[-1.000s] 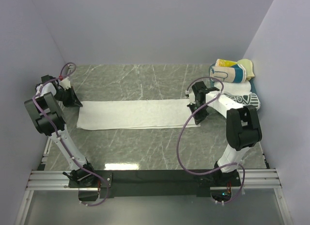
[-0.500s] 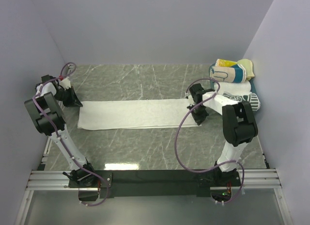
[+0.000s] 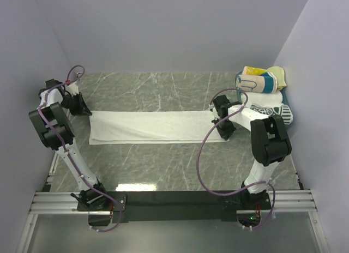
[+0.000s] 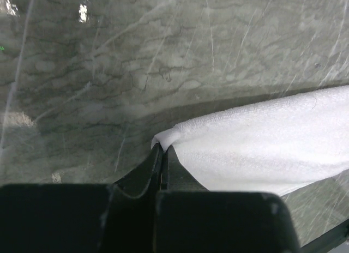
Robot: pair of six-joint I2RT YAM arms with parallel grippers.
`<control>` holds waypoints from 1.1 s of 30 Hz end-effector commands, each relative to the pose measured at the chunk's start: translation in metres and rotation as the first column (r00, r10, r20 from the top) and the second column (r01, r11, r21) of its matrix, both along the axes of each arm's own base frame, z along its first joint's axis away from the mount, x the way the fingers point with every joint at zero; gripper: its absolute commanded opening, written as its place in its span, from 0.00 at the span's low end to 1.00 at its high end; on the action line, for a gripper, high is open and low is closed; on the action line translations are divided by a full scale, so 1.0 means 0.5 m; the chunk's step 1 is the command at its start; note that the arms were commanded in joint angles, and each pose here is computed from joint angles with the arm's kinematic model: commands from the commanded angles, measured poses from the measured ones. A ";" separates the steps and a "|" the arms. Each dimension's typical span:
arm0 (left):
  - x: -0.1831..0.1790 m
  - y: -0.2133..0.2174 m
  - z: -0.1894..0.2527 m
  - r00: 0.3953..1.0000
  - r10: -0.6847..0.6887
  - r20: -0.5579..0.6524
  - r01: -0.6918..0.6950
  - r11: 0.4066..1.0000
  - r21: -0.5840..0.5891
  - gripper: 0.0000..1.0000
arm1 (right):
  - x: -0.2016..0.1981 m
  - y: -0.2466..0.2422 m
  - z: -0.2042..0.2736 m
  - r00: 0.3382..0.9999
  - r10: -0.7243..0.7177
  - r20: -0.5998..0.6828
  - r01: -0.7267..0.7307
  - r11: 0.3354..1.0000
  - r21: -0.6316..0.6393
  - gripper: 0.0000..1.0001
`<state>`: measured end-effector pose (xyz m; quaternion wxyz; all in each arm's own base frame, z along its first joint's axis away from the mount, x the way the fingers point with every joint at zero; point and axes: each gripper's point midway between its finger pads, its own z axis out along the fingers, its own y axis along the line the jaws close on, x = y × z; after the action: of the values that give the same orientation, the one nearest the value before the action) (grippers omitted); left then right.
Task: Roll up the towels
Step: Fold the towel
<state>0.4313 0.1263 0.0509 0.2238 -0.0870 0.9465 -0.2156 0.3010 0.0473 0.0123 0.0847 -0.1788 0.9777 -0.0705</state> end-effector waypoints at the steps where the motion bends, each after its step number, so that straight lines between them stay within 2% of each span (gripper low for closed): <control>1: 0.024 0.029 0.015 0.999 0.005 0.034 -0.007 0.999 0.053 0.01 | -0.023 -0.034 -0.033 0.999 -0.004 -0.044 0.001 0.997 -0.074 0.02; 6: -0.004 0.031 -0.011 1.000 -0.009 -0.013 0.010 0.997 0.071 0.02 | -0.020 -0.026 -0.030 0.999 -0.004 -0.044 0.002 0.999 -0.052 0.02; 8: -0.013 0.030 -0.009 1.000 -0.016 -0.014 0.017 0.997 0.077 0.10 | -0.018 -0.021 -0.025 0.999 -0.004 -0.041 0.002 0.999 -0.040 0.03; 9: -0.020 0.023 -0.010 0.999 -0.030 -0.010 0.031 0.997 0.066 0.19 | -0.015 -0.017 -0.024 0.999 -0.002 -0.040 0.001 1.000 -0.031 0.03; 12: -0.025 0.017 0.043 0.996 -0.062 0.065 0.059 0.998 0.037 0.32 | -0.012 -0.009 -0.017 0.999 0.001 -0.042 -0.001 1.000 -0.009 0.03; 16: -0.063 0.012 0.093 0.985 -0.150 0.090 0.146 0.988 0.050 0.39 | -0.009 0.001 -0.008 0.999 0.011 -0.050 -0.010 1.000 0.012 0.03; 17: -0.091 -0.001 0.096 0.982 -0.181 0.059 0.179 0.983 0.033 0.39 | -0.009 0.003 -0.006 0.999 0.015 -0.052 -0.014 1.000 0.019 0.03; 19: -0.127 -0.014 0.101 0.954 -0.295 0.063 0.291 0.955 0.062 0.40 | -0.006 0.009 0.001 0.999 0.018 -0.051 -0.016 0.999 0.036 0.03; 20: -0.163 -0.030 0.101 0.941 -0.337 0.029 0.336 0.941 0.030 0.40 | -0.002 0.015 0.008 0.999 0.023 -0.045 -0.021 0.999 0.048 0.04; 21: -0.180 -0.035 0.101 0.907 -0.418 0.047 0.415 0.908 0.059 0.41 | -0.004 0.016 0.013 0.999 0.024 -0.046 -0.021 0.998 0.054 0.06; 23: -0.205 -0.043 0.098 0.878 -0.477 0.042 0.474 0.878 0.068 0.41 | -0.003 0.027 0.024 0.999 0.032 -0.043 -0.029 0.996 0.084 0.09; 24: -0.228 -0.056 0.095 0.842 -0.539 0.040 0.536 0.842 0.055 0.42 | 0.000 0.030 0.031 0.999 0.033 -0.041 -0.030 0.995 0.091 0.12; 28: -0.254 -0.078 0.081 0.751 -0.660 0.019 0.658 0.750 0.067 0.50 | 0.001 0.033 0.054 0.999 0.033 -0.029 -0.030 0.994 0.108 0.15; 33: -0.264 -0.084 0.062 0.638 -0.769 -0.026 0.760 0.625 0.180 0.49 | 0.009 0.061 0.090 0.999 0.052 -0.008 -0.050 0.982 0.180 0.15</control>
<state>0.3045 0.0874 0.0703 0.1353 0.2524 0.9268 -0.2428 0.2957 0.0663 0.0267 0.0606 -0.1934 0.9792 -0.0095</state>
